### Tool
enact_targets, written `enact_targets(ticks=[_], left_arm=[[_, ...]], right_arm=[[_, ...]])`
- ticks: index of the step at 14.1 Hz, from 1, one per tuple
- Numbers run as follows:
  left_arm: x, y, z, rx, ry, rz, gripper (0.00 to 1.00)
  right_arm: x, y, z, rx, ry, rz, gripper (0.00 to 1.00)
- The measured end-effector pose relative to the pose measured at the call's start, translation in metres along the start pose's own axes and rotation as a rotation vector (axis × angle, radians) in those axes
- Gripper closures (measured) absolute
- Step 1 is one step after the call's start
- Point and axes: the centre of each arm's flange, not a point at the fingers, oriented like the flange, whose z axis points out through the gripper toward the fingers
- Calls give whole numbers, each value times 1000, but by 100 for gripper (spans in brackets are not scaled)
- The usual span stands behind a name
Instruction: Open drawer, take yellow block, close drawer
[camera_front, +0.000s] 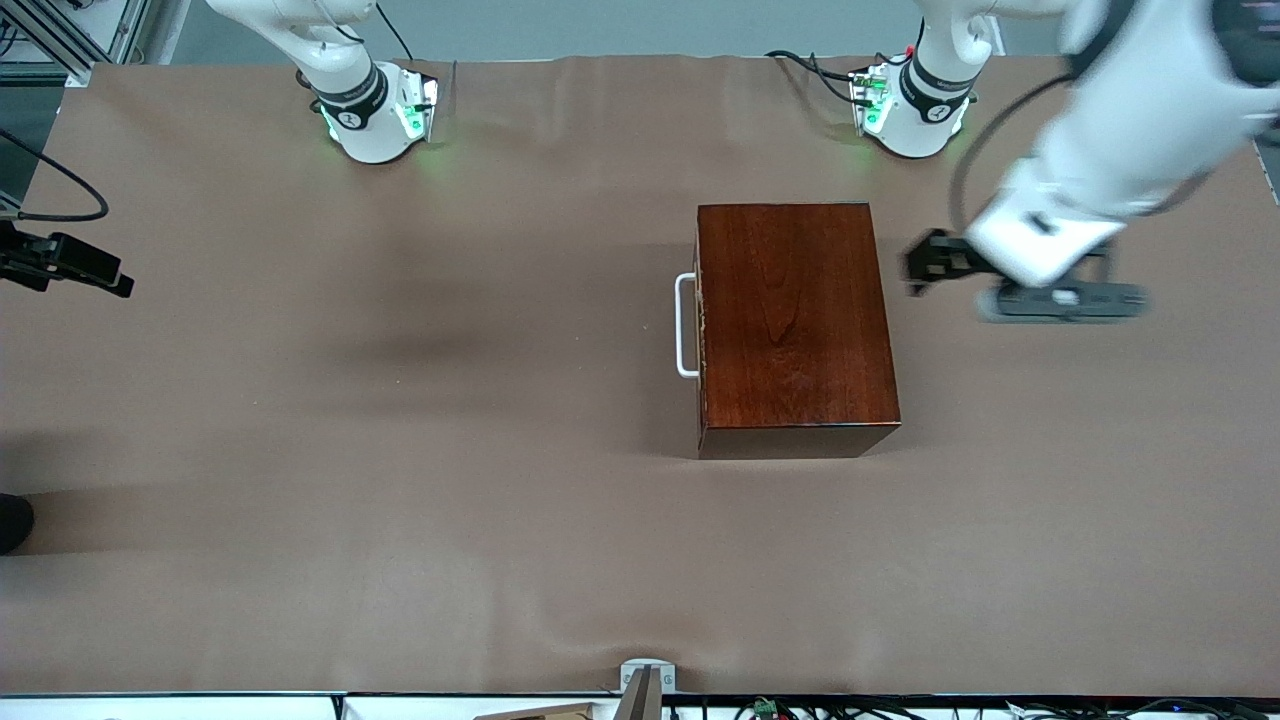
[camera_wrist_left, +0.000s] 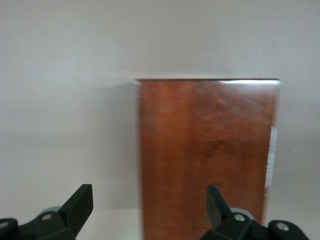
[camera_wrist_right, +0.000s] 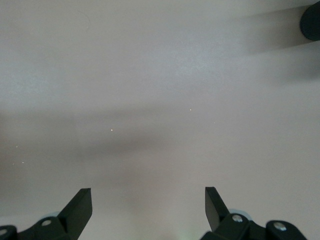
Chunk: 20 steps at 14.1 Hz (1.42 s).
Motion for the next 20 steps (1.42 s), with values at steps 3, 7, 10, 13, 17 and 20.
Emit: enact_targets(ticks=[3,7,10,13,17,20], left_arm=[[-31,94,16,-1,-14,-33,0],[-70,207,71,8,-48,-64,0],[-71,244,122,9,-63,-72,0],[-61,262,165,9,-47,-125,0],[-67,291,208,12,-16,-190,0],[-65,292,233,74,21,-169,0]], right_arm=[[0,1,0,0,1,2,0],[0,2,-2,0,4,3,0],[0,2,-2,0,4,3,0],[0,2,-2,0,4,4,0],[0,2,-2,0,4,4,0],[0,2,-2,0,4,4,0]])
